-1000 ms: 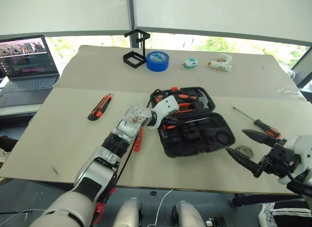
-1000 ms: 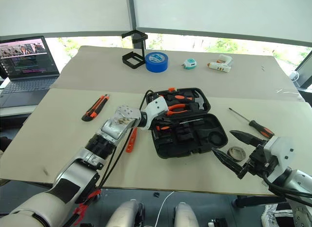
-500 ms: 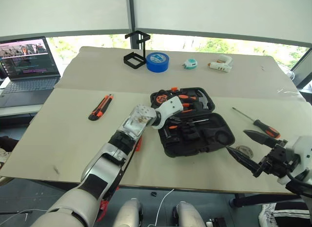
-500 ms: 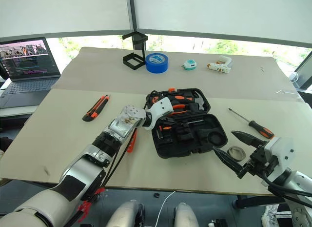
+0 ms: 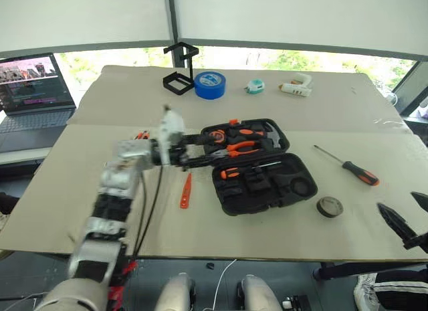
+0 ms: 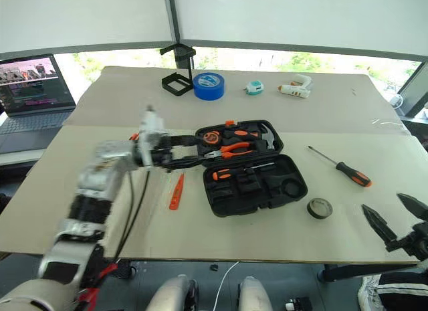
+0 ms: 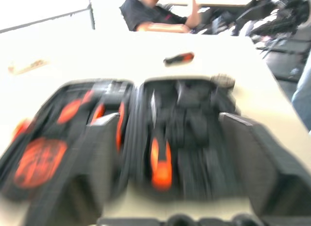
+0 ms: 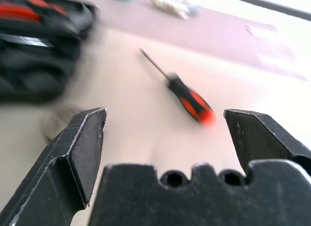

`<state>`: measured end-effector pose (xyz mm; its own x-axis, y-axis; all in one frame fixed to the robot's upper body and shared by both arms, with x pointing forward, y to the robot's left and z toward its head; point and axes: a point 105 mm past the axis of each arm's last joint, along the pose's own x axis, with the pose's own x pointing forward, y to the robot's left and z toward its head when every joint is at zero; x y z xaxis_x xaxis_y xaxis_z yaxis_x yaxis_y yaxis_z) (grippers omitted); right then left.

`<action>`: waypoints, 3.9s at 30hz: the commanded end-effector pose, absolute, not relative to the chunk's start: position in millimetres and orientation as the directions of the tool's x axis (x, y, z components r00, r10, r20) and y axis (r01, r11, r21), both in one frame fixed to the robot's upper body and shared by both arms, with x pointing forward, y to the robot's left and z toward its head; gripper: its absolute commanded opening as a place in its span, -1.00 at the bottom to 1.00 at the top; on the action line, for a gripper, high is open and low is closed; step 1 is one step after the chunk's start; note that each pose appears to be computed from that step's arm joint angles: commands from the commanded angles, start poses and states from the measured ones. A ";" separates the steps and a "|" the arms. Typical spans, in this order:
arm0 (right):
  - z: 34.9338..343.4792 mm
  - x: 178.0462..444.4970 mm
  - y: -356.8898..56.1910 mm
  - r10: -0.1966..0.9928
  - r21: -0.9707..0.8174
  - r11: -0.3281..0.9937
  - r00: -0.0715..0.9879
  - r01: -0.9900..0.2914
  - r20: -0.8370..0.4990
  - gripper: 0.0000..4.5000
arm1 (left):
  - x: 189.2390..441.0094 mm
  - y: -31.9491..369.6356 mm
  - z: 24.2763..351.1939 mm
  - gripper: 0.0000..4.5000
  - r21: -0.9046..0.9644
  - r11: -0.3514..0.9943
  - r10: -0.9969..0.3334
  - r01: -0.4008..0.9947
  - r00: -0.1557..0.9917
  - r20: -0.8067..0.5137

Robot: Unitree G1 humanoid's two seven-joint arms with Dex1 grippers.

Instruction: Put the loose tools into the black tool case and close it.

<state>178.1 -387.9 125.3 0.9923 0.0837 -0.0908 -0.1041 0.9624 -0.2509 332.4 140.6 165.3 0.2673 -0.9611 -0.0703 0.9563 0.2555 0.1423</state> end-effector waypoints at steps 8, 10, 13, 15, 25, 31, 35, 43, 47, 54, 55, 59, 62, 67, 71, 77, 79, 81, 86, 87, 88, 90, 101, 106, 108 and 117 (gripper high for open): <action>144.2 202.1 -410.3 0.089 -0.324 0.940 0.994 -0.107 -0.070 1.00 | 292.8 190.4 166.6 0.97 0.174 0.370 -0.924 0.913 0.381 -0.032; 150.6 224.9 -410.8 0.127 -0.318 0.935 0.985 -0.158 -0.117 1.00 | 292.4 182.7 169.0 0.97 0.158 0.364 -0.929 0.918 0.370 -0.011; 146.9 261.2 -418.8 0.098 -0.306 0.932 0.950 -0.192 -0.298 1.00 | 291.1 170.4 169.9 0.97 0.150 0.336 -0.940 0.930 0.340 -0.002; 146.5 286.0 -419.2 0.089 -0.327 0.916 0.911 -0.234 -0.402 1.00 | 290.2 162.5 171.7 0.97 0.148 0.314 -0.948 0.938 0.317 0.002; 138.4 340.1 -398.0 0.153 -0.377 0.844 0.844 -0.382 -0.514 1.00 | 283.8 148.3 175.1 0.97 0.111 0.264 -0.964 0.958 0.266 -0.004; 129.3 347.3 -392.5 0.156 -0.324 0.863 0.814 -0.389 -0.560 1.00 | 284.4 149.4 178.9 0.97 0.112 0.262 -0.964 0.959 0.265 -0.010; 121.2 349.8 -386.6 0.167 -0.273 0.875 0.778 -0.400 -0.606 0.49 | 284.7 149.3 182.4 1.00 0.123 0.252 -0.966 0.960 0.256 -0.020; 117.0 353.4 -392.0 0.080 -0.335 0.869 0.774 -0.363 -0.629 0.05 | 285.3 147.3 184.2 1.00 0.123 0.226 -0.972 0.966 0.232 -0.032; 111.6 350.8 -390.8 0.082 -0.334 0.856 0.741 -0.395 -0.666 0.05 | 284.8 144.5 184.1 1.00 0.116 0.211 -0.976 0.971 0.216 -0.034; 98.4 344.4 -387.3 0.100 -0.260 0.874 0.676 -0.410 -0.730 0.05 | 283.9 140.0 184.5 1.00 0.110 0.188 -0.981 0.976 0.193 -0.037; 98.7 346.0 -384.9 0.113 -0.256 0.873 0.684 -0.415 -0.721 0.05 | 283.8 139.2 184.8 1.00 0.110 0.184 -0.981 0.977 0.189 -0.037; 116.6 357.7 -381.8 0.135 -0.286 0.878 0.771 -0.384 -0.622 -0.54 | 286.1 138.6 188.2 1.00 0.114 0.199 -0.979 0.973 0.203 -0.020; 134.0 355.9 -391.0 0.116 -0.393 0.832 0.816 -0.392 -0.567 -0.55 | 283.9 138.9 187.5 1.00 0.118 0.204 -0.978 0.972 0.207 -0.016; 200.8 342.9 -357.8 0.452 -0.489 0.628 0.795 -0.606 -0.405 -0.55 | 276.6 146.4 179.4 1.00 0.118 0.220 -0.974 0.968 0.225 -0.026; 209.9 326.1 -311.7 0.611 -0.517 0.361 0.616 -0.776 -0.497 -0.55 | 273.5 152.9 171.2 1.00 0.107 0.239 -0.968 0.965 0.245 -0.045; 200.7 326.4 -233.8 0.603 -0.561 -0.009 0.442 -0.828 -0.663 -0.55 | 264.4 156.1 155.0 1.00 0.093 0.227 -0.966 0.969 0.237 -0.105; 189.1 333.7 -214.8 0.563 -0.569 -0.122 0.415 -0.813 -0.714 -0.55 | 261.4 153.1 151.5 1.00 0.084 0.224 -0.966 0.971 0.232 -0.112; 183.8 345.9 -205.0 0.539 -0.593 -0.154 0.436 -0.790 -0.721 -0.55 | 260.0 149.7 150.8 1.00 0.073 0.229 -0.966 0.971 0.235 -0.103; 176.0 366.2 -195.6 0.496 -0.606 -0.213 0.450 -0.766 -0.743 -0.55 | 257.5 142.2 150.0 1.00 0.065 0.227 -0.968 0.972 0.233 -0.093; 175.6 369.2 -194.2 0.493 -0.607 -0.220 0.450 -0.763 -0.745 -0.55 | 257.1 141.1 150.5 1.00 0.063 0.228 -0.968 0.972 0.233 -0.090; 175.0 371.3 -193.4 0.489 -0.607 -0.233 0.448 -0.760 -0.748 -0.55 | 256.8 140.4 151.2 1.00 0.061 0.230 -0.968 0.971 0.235 -0.086; 172.9 374.5 -194.9 0.479 -0.602 -0.245 0.445 -0.760 -0.756 -0.55 | 256.9 139.9 152.2 1.00 0.059 0.237 -0.967 0.970 0.241 -0.082; 165.7 382.4 -207.6 0.430 -0.565 -0.278 0.426 -0.777 -0.796 -0.55 | 258.3 139.9 157.6 1.00 0.068 0.263 -0.962 0.963 0.267 -0.062; 166.4 387.4 -201.9 0.468 -0.593 -0.242 0.443 -0.768 -0.765 -0.10 | 258.1 140.6 157.7 1.00 0.068 0.272 -0.959 0.960 0.276 -0.058; 171.7 383.4 -206.0 0.457 -0.588 -0.290 0.430 -0.756 -0.779 0.13 | 257.3 142.4 157.3 1.00 0.065 0.277 -0.958 0.959 0.281 -0.058; 218.8 377.3 -182.5 0.663 -0.607 -0.116 0.394 -0.786 -0.637 -0.03 | 259.4 147.9 157.3 1.00 0.064 0.298 -0.952 0.952 0.302 -0.057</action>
